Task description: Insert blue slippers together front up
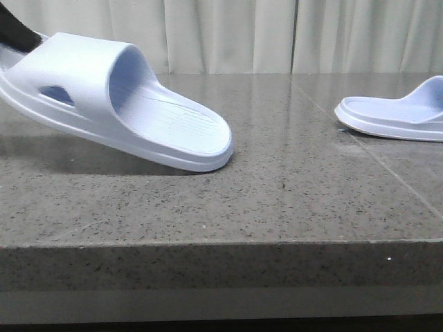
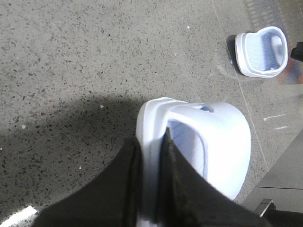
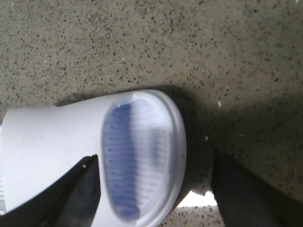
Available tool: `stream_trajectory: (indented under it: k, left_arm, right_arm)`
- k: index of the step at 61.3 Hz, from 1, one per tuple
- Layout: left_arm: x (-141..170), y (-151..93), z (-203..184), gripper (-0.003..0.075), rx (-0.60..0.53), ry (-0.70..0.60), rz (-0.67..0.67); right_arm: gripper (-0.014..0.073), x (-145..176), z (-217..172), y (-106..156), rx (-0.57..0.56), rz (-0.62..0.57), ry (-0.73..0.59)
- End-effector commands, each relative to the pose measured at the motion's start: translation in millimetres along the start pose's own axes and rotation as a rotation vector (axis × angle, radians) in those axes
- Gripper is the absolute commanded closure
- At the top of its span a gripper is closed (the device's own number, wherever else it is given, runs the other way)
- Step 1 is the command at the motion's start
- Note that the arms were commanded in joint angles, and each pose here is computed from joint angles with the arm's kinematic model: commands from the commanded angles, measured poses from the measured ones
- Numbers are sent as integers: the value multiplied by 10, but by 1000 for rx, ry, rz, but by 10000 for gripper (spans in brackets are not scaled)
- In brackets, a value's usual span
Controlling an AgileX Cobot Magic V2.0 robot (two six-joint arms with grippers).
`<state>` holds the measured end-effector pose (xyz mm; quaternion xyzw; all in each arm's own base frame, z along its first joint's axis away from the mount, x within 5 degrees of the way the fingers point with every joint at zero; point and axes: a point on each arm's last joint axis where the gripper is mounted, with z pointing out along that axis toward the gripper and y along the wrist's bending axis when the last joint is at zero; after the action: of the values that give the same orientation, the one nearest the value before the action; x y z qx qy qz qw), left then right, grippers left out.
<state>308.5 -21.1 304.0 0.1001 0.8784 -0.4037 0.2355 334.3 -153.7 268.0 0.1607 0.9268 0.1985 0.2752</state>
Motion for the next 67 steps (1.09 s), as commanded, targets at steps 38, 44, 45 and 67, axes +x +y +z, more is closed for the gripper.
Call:
stream_trajectory:
  k: [38,44,45,67]
  left_arm:
    - [-78,-213,-130,741,58,-79,27]
    - [-78,-213,-130,741,58,-79,27]
    - [-78,-213,-130,741,58,-79,27]
    - [-78,-213,-130,741,58,-79,27]
  right_arm:
    - [130,-139,260,-62,-153,-39,100]
    - [193,-116,279,-70,-161,-40,126]
    - [201,-113,278,-71,-160,-42,129]
    - [527,-99,268,-74,-170,-41,143]
